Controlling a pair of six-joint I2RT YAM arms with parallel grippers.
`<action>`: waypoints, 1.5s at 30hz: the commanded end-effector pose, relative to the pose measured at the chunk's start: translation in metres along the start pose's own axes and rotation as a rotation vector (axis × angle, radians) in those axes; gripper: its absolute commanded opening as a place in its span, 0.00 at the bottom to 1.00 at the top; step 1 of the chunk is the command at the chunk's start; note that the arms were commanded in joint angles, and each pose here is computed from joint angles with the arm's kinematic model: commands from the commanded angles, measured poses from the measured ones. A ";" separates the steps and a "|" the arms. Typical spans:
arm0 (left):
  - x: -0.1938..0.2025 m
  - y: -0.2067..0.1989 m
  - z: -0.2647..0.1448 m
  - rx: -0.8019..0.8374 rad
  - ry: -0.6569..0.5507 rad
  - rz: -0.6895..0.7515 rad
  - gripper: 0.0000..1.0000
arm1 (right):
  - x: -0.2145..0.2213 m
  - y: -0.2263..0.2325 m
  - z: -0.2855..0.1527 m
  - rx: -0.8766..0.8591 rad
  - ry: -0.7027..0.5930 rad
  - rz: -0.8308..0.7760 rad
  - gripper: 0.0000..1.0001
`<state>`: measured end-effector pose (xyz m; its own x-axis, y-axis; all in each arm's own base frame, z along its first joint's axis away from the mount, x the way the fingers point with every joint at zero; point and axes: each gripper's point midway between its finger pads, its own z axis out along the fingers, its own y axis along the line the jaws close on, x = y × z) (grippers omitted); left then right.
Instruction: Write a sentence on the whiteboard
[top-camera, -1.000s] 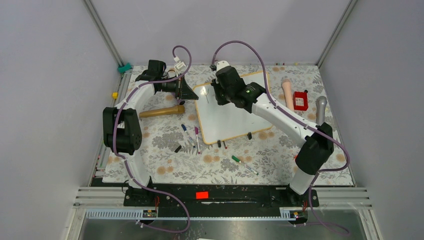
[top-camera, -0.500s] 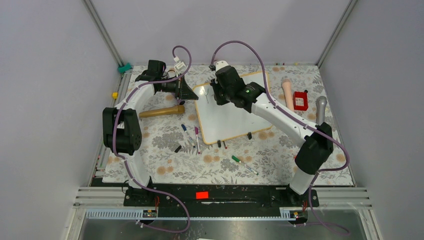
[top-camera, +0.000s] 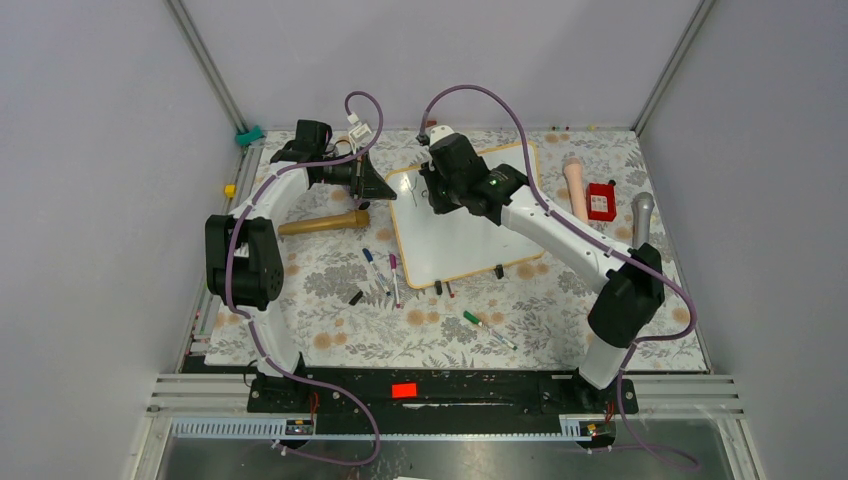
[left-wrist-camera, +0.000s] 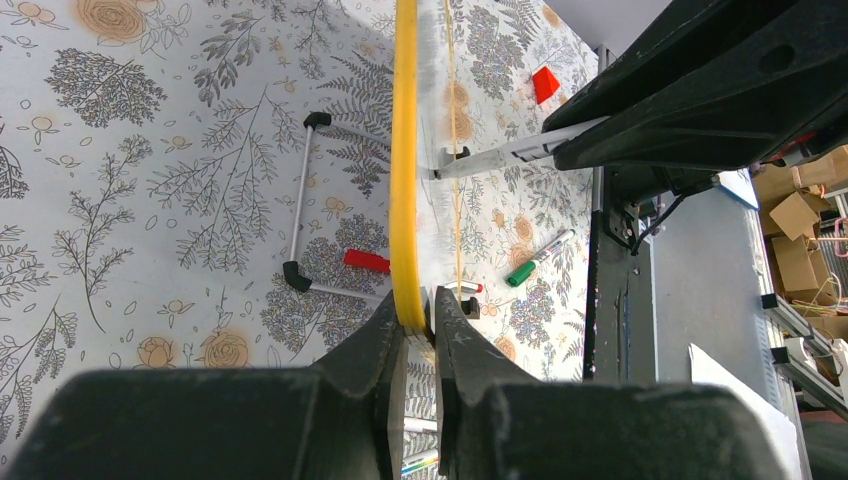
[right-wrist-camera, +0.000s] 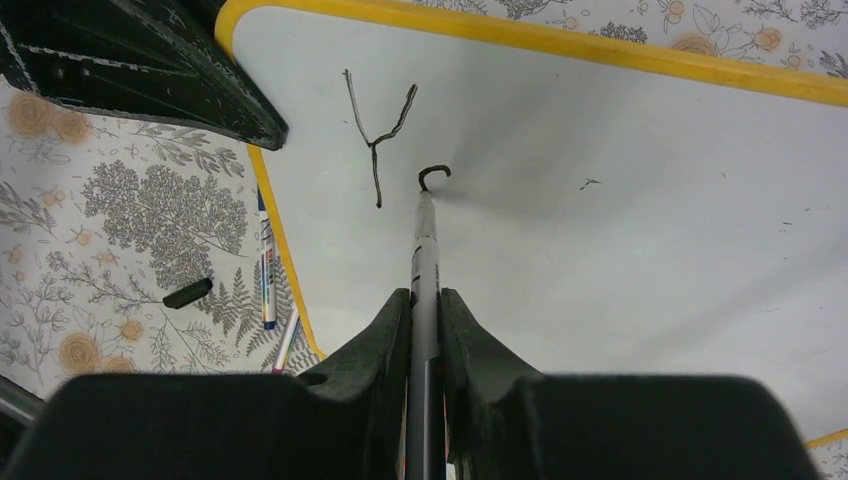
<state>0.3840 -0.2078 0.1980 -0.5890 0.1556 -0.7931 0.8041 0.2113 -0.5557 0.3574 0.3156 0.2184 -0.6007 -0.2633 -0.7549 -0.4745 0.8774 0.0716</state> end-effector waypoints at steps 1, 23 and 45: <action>0.042 0.010 0.017 -0.030 0.108 0.016 0.00 | -0.006 -0.007 0.001 0.045 -0.007 -0.014 0.00; 0.043 0.008 0.017 -0.025 0.107 0.013 0.00 | -0.028 -0.014 0.003 0.104 -0.063 -0.003 0.00; 0.043 0.008 0.017 -0.026 0.107 0.014 0.00 | -0.042 -0.025 -0.033 0.091 -0.157 0.031 0.00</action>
<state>0.3844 -0.2078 0.1978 -0.5844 0.1565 -0.7962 0.8074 0.2109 -0.5511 0.3673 0.3046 0.2424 -0.5545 -0.2295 -0.7999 -0.4285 0.9028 0.0380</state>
